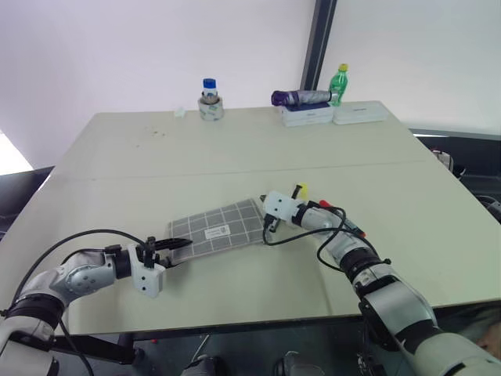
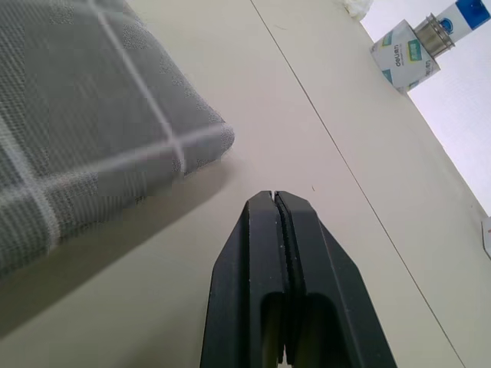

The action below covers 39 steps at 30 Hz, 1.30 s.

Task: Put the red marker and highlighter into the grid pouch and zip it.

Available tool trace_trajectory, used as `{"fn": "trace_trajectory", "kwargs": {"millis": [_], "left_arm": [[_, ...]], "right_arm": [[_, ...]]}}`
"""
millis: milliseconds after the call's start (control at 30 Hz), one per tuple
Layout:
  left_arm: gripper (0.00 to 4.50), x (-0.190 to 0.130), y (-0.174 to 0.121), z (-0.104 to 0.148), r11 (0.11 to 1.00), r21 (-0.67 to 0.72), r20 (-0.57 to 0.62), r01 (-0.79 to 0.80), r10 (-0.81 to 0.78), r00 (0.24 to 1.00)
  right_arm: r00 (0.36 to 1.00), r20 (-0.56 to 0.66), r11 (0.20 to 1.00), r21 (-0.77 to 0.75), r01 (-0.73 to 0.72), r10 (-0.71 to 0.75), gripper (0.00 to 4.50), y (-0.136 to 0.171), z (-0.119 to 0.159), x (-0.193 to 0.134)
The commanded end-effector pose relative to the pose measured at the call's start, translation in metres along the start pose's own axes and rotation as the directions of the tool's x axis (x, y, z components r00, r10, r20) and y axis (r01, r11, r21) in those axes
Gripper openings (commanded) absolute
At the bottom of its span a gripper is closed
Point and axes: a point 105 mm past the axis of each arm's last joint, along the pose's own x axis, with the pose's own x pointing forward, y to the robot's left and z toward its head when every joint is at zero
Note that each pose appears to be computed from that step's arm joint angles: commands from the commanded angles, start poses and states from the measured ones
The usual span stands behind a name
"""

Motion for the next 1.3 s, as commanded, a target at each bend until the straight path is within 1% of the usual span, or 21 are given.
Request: {"fn": "trace_trajectory", "kwargs": {"millis": [33,100,133,167,200,233,267,333,400,467,500,567,633,700,767,800,933,1000,1133,1200,1300], "left_arm": [[0.03,-0.001,-0.003,0.002,1.0,-0.001,0.01,0.012,-0.012,1.0],[0.03,-0.001,-0.003,0.003,1.0,0.0,0.011,0.011,-0.011,1.0],[0.03,-0.001,-0.001,0.002,1.0,-0.014,0.006,-0.01,0.01,1.0],[0.03,0.0,0.002,0.001,0.999,-0.03,0.001,-0.036,0.036,0.999],[0.03,0.0,0.006,0.0,0.996,-0.055,-0.01,-0.072,0.071,0.997],[0.0,0.0,0.008,-0.001,0.993,-0.073,-0.019,-0.095,0.094,0.995],[0.0,-0.001,0.012,-0.002,0.986,-0.102,-0.028,-0.132,0.13,0.991],[0.0,-0.004,0.02,-0.004,0.966,-0.157,-0.053,-0.206,0.2,0.978],[0.0,-0.009,0.026,-0.006,0.947,-0.19,-0.081,-0.259,0.248,0.965],[0.0,-0.013,0.032,-0.006,0.929,-0.211,-0.102,-0.303,0.287,0.952],[0.0,-0.015,0.034,-0.006,0.923,-0.219,-0.109,-0.316,0.299,0.948],[0.0,-0.017,0.04,-0.005,0.903,-0.237,-0.126,-0.359,0.338,0.933],[0.0,-0.018,0.044,-0.004,0.893,-0.238,-0.135,-0.382,0.359,0.923],[0.0,-0.018,0.051,-0.003,0.874,-0.247,-0.145,-0.419,0.394,0.908],[0.0,-0.017,0.056,-0.001,0.87,-0.24,-0.144,-0.431,0.407,0.902],[0.0,-0.017,0.059,-0.001,0.864,-0.242,-0.148,-0.442,0.417,0.897],[0.0,-0.016,0.068,0.002,0.877,-0.213,-0.135,-0.431,0.41,0.902],[0.0,-0.015,0.071,0.002,0.881,-0.205,-0.13,-0.426,0.407,0.904],[0.0,-0.013,0.074,0.003,0.894,-0.187,-0.113,-0.407,0.392,0.913],[0.0,-0.012,0.075,0.004,0.896,-0.184,-0.11,-0.404,0.389,0.914],[0.0,-0.012,0.075,0.004,0.897,-0.184,-0.109,-0.402,0.387,0.915]], "right_arm": [[0.997,0.061,0.999,-0.02,0.049,-0.047,0.0,-0.02,0.019,0.002],[0.996,0.067,0.998,0.004,0.055,-0.055,0.0,-0.022,0.02,0.002],[0.996,0.077,0.998,0.05,0.036,-0.04,0.0,-0.023,0.021,0.001],[0.995,0.1,0.995,0.103,0.019,-0.029,0.0,-0.025,0.023,-0.002],[0.987,0.158,0.991,0.133,-0.007,-0.014,0.0,-0.029,0.031,-0.006],[0.98,0.2,0.989,0.147,-0.026,-0.004,0.54,-0.032,0.038,-0.01],[0.977,0.212,0.99,0.143,-0.002,-0.029,0.88,-0.039,0.041,-0.012],[0.962,0.25,0.971,0.235,0.048,-0.108,1.91,-0.063,0.05,-0.021],[0.958,0.244,0.956,0.281,0.081,-0.153,2.97,-0.08,0.051,-0.032],[0.958,0.235,0.944,0.32,0.084,-0.165,4.0,-0.086,0.05,-0.042],[0.957,0.237,0.936,0.342,0.077,-0.165,4.45,-0.087,0.05,-0.046],[0.966,0.248,0.925,0.379,-0.031,-0.069,4.45,-0.068,0.049,-0.058],[0.965,0.263,0.885,0.449,-0.124,0.002,4.45,-0.044,0.051,-0.068],[0.967,0.254,0.849,0.513,-0.13,-0.005,4.45,-0.028,0.052,-0.072],[0.974,0.226,0.851,0.507,-0.137,0.021,4.45,-0.008,0.051,-0.071],[0.979,0.205,0.857,0.502,-0.119,0.016,4.45,-0.003,0.049,-0.069],[0.982,0.176,0.803,0.594,-0.055,-0.063,4.45,0.0,0.047,-0.061],[0.98,0.189,0.785,0.616,-0.066,-0.066,4.45,0.003,0.051,-0.057],[0.986,0.153,0.768,0.639,-0.048,-0.066,4.45,0.011,0.046,-0.043],[0.98,0.178,0.735,0.675,-0.059,-0.085,4.45,0.01,0.052,-0.036],[0.983,0.156,0.707,0.706,-0.039,-0.101,4.45,0.011,0.054,-0.028]]}}
